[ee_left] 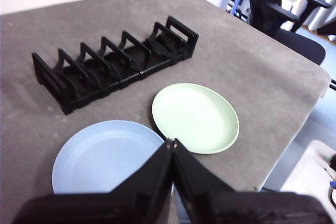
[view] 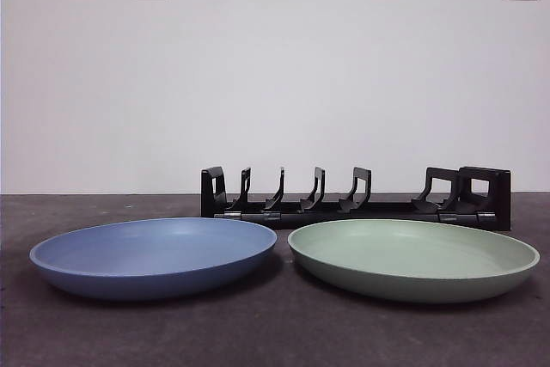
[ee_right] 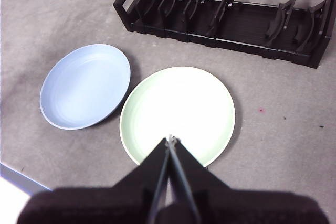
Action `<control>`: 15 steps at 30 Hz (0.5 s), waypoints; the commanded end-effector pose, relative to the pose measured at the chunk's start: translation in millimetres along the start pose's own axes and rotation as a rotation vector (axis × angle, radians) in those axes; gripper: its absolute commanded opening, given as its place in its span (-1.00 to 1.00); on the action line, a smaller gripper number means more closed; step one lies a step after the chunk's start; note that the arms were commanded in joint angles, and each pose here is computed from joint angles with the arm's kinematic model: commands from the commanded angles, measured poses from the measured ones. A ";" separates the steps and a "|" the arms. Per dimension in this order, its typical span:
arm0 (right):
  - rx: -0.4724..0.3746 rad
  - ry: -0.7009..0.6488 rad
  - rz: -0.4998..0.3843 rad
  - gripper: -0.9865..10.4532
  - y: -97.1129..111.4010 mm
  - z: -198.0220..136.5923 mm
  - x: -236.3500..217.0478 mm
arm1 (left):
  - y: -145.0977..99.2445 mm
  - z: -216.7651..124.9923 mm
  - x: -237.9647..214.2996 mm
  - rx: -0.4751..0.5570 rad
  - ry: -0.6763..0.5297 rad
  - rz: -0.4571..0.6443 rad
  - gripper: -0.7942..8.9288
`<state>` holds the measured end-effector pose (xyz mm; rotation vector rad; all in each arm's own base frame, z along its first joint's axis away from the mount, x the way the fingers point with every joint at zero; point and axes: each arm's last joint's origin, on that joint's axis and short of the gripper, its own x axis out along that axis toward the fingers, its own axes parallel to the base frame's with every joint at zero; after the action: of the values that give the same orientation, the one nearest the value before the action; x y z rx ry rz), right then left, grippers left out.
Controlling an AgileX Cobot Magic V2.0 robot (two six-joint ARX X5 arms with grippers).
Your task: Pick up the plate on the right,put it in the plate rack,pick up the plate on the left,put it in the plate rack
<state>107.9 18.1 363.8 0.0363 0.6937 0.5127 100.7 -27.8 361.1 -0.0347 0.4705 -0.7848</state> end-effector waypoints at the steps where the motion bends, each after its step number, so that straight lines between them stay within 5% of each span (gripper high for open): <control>1: -0.014 -0.005 0.005 -0.84 0.7 0.8 -0.9 | 1.6 0.8 3.8 0.014 0.013 -0.018 -0.85; 5: -0.014 -0.005 0.006 -0.82 0.7 0.9 -0.9 | 3.0 1.7 5.9 0.019 0.017 -0.025 -0.81; 6: -0.014 -0.007 0.021 -0.79 1.1 0.9 -0.9 | 2.9 1.9 6.0 0.021 0.015 -0.025 -0.64; 9: -0.014 -0.022 0.150 -0.23 4.8 1.4 -1.1 | 1.2 3.9 7.0 0.042 0.001 -0.042 0.47; 10: -0.014 -0.026 0.185 -0.01 5.8 1.5 -1.3 | -0.3 4.7 7.3 0.050 -0.003 -0.065 0.58; 12: -0.012 -0.026 0.198 0.29 6.2 1.4 -1.3 | -3.9 8.8 7.0 0.061 -0.010 -0.120 0.59; 15: -0.003 -0.023 0.196 0.30 6.1 1.1 -1.3 | -9.3 18.7 5.5 0.098 -0.015 -0.151 0.59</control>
<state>105.2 22.7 365.3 0.1081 0.6761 0.6964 106.3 -40.7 377.7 0.0000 0.4282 -0.9454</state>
